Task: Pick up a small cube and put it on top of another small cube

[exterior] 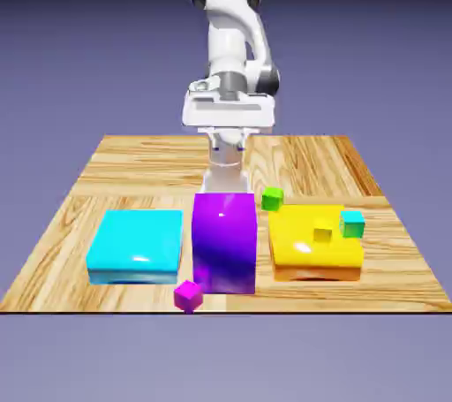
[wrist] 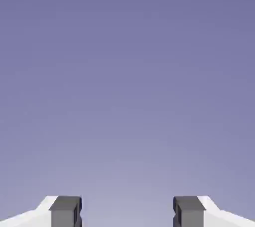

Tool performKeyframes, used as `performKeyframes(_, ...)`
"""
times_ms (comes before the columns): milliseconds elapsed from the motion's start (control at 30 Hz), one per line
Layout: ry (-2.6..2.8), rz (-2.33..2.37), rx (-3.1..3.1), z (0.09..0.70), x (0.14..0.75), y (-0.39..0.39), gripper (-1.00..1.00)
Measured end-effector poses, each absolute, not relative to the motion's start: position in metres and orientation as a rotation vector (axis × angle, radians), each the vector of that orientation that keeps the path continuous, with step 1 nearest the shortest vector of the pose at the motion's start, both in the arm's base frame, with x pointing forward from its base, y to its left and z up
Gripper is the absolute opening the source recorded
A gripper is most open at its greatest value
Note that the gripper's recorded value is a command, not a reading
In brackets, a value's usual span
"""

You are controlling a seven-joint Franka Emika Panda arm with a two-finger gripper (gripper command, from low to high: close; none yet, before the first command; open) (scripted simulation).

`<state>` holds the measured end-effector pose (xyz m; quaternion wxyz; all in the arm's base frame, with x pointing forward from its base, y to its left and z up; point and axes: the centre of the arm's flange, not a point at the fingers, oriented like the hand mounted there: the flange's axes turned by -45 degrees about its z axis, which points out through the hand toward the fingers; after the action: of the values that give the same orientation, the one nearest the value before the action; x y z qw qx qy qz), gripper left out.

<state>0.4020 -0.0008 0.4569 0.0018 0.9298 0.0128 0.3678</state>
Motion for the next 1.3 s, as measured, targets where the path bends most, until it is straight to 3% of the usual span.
performKeyframes(667, -0.602, 0.071, 3.24, 0.37, 0.573, -0.103, 0.0)
performKeyframes(1300, -0.946, -1.003, 3.129, 0.221, 0.641, -0.167, 0.0)
